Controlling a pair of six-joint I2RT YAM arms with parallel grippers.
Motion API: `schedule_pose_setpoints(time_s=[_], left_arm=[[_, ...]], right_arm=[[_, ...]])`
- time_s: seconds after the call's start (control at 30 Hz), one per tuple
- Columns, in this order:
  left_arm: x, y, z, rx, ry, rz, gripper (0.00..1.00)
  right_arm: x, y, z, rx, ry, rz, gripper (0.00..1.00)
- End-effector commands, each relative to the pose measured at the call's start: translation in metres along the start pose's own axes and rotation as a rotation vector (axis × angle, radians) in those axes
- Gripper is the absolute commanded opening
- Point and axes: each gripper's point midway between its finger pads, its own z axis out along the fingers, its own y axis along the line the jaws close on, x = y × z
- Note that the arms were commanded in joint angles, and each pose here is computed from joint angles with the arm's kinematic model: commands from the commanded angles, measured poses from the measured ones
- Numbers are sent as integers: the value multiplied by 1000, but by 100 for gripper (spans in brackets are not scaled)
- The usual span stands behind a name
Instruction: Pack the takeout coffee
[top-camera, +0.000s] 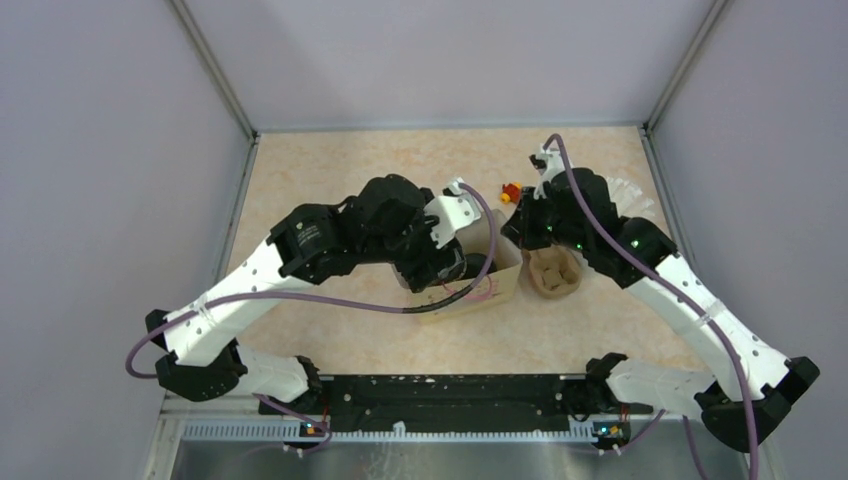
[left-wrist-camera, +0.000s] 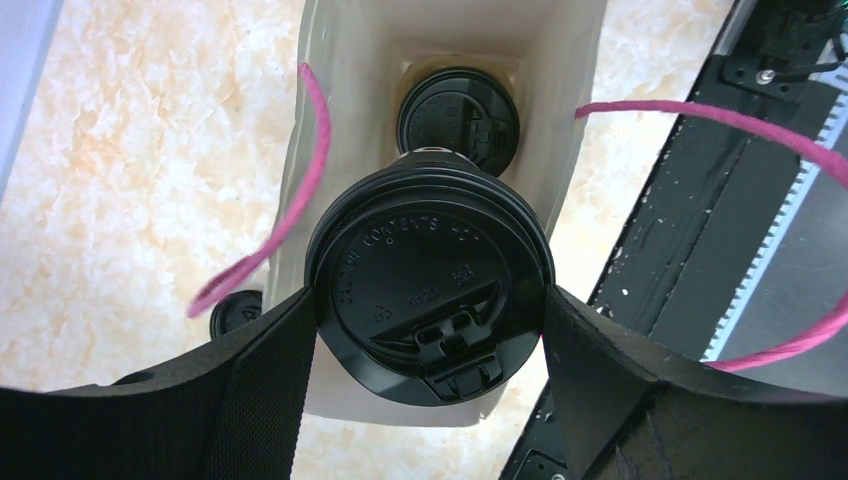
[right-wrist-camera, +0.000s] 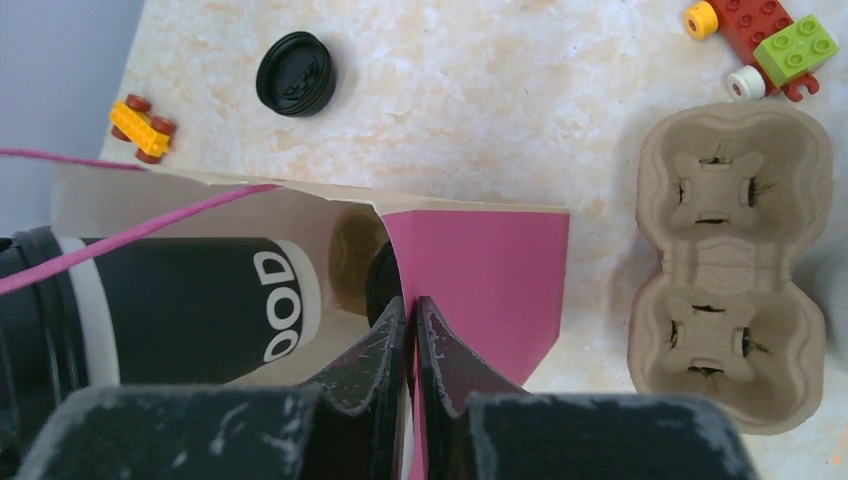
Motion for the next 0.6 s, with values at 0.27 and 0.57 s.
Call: schedule_pose_setpoints(time_s=[0.27,0.57], left_arm=[[3,-7,6,-30,16,56,68],[10,-12,19,-31,58,79,68]], right_arm=[[-34,-5,-17,83,-96,17,35],[-41,-22,-22,170,-74,-113,46]])
